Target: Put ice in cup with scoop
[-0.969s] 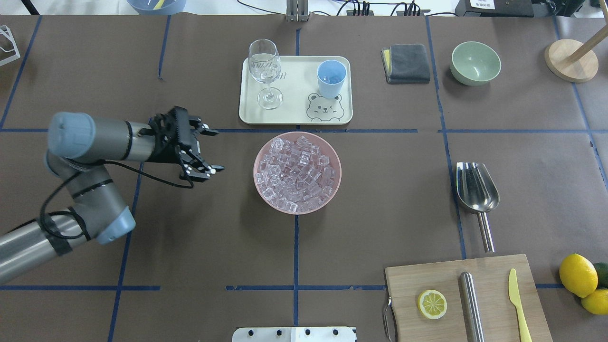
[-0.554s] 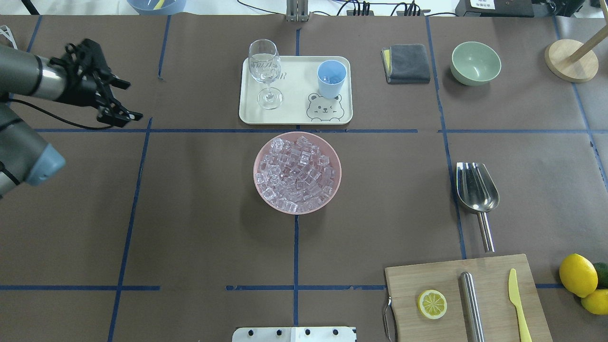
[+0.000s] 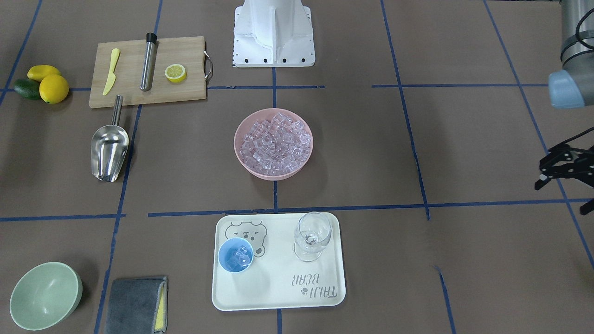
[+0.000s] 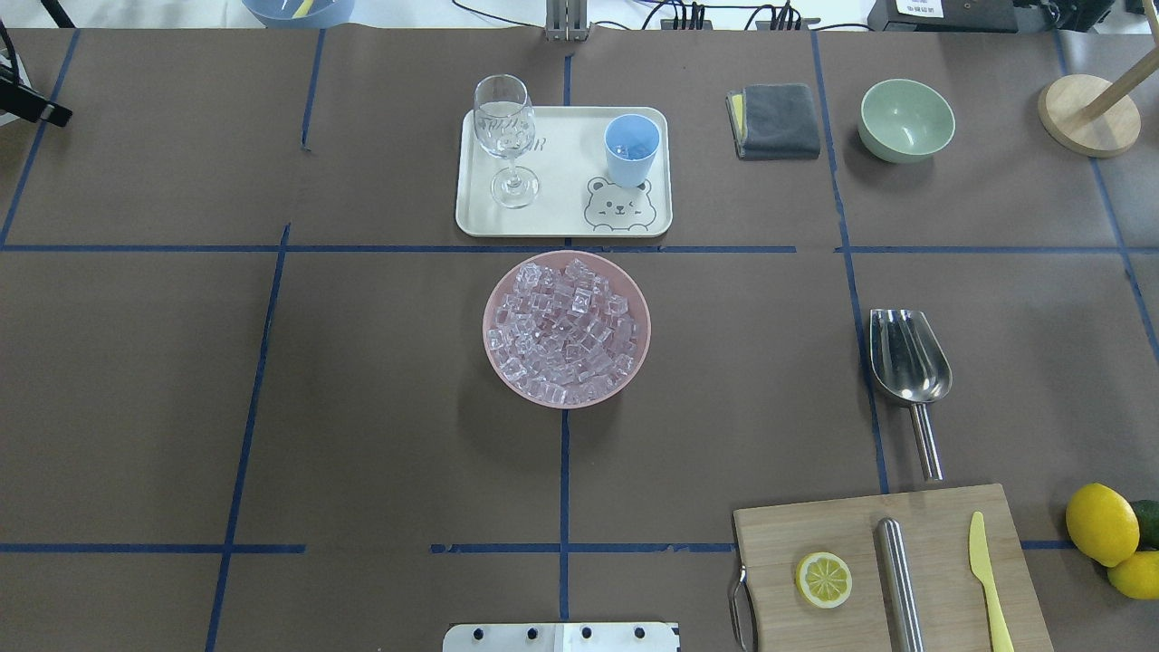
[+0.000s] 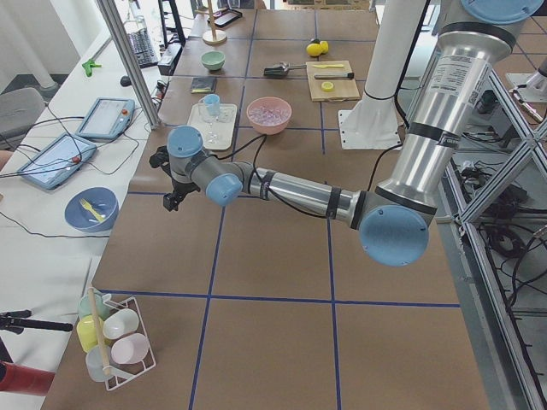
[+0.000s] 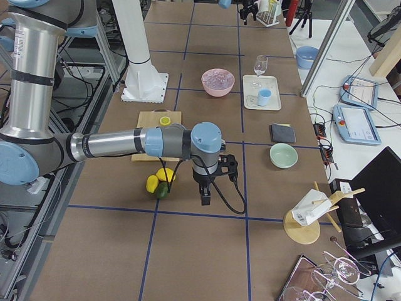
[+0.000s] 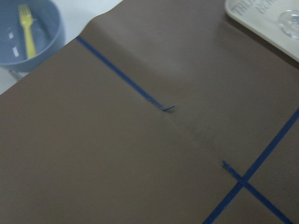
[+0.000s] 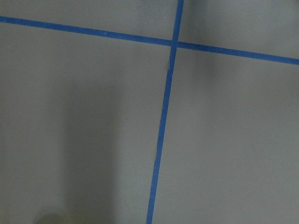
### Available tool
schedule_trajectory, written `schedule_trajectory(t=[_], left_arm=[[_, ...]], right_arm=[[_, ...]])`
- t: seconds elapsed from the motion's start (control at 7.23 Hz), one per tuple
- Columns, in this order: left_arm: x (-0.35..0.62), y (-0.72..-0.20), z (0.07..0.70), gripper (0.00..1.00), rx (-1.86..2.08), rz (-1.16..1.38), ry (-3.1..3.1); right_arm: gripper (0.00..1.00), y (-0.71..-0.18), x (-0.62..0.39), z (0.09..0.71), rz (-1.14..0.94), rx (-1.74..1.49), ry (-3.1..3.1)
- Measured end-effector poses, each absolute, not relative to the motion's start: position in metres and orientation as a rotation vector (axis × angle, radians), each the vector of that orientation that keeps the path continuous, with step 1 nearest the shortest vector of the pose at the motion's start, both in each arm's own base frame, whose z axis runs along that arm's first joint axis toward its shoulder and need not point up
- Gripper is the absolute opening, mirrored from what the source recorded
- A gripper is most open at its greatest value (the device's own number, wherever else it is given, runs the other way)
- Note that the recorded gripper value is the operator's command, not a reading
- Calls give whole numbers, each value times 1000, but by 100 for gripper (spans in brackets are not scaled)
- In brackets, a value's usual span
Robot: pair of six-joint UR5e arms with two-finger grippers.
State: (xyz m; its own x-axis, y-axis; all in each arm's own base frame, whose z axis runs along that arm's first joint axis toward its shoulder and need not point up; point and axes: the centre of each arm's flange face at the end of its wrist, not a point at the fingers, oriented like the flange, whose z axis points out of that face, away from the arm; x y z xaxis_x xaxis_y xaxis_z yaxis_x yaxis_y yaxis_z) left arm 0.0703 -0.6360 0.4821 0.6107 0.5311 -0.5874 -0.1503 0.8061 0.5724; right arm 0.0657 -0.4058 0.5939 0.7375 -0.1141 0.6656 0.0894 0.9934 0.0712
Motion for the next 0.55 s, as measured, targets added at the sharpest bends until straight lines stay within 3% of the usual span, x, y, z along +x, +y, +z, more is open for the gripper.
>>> schedule_trajectory(t=[0.55], left_arm=[[-41, -618, 536, 100, 244, 248, 772]], right_arm=[[100, -409, 66, 591, -73, 29, -729]])
